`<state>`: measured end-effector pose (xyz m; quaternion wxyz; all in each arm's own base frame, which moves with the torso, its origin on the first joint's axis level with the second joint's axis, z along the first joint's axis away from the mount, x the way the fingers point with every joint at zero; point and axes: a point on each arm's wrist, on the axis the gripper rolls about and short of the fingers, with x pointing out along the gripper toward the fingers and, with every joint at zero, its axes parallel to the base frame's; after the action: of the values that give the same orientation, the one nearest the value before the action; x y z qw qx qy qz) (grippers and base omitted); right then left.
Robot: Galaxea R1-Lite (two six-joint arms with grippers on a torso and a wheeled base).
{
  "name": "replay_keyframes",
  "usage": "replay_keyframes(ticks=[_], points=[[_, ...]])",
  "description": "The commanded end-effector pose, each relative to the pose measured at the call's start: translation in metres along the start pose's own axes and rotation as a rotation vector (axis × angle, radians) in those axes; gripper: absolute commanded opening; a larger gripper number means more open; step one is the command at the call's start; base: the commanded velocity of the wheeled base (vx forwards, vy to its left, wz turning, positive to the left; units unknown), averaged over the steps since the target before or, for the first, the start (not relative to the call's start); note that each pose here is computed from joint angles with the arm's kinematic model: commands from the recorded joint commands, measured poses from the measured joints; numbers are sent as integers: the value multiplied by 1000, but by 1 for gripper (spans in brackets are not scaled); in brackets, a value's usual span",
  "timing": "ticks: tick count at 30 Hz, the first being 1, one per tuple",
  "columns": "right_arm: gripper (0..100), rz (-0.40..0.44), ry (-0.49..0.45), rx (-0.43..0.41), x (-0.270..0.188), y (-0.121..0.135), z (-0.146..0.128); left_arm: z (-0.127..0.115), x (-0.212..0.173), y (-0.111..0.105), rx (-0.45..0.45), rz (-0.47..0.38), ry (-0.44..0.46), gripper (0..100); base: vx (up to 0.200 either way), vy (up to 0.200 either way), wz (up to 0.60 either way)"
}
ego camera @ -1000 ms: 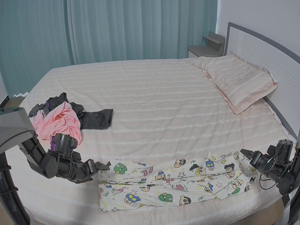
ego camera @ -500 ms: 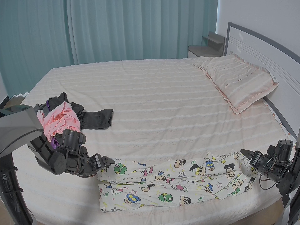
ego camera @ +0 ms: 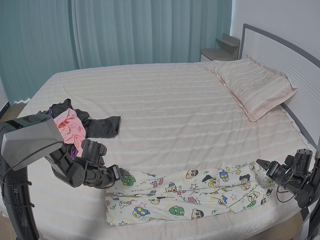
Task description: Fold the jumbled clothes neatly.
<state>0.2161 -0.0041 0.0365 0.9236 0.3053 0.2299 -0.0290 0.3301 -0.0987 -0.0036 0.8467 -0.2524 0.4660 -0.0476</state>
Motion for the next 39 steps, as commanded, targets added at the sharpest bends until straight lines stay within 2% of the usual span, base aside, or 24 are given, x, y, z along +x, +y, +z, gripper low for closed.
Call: replay_keyframes(ticks=[1,7,19,27,28,35,39], points=[[100,-10,16,2,-3,-2,-3,0,5,4,-8,15,6,0,0,0,0],[100,-10,16,2,-3,-2,-3,4,0,5,-16,25,-20,0,0,0,0],[100,-7,12,2,-3,-1,-2,13,-7,-2,-3,-25,-122,0,0,0,0],[100,-7,12,2,-3,-1,-2,10,-3,2,-11,-9,-109,0,0,0,0],[100,-8,11,2,-3,-1,-2,8,-2,3,-12,-5,-103,100,0,0,0],[100,-10,14,3,-3,-2,-3,-6,-7,12,-16,26,-57,100,0,0,0],[100,-9,14,2,-3,-1,-3,-9,-25,12,-24,11,-62,100,0,0,0]])
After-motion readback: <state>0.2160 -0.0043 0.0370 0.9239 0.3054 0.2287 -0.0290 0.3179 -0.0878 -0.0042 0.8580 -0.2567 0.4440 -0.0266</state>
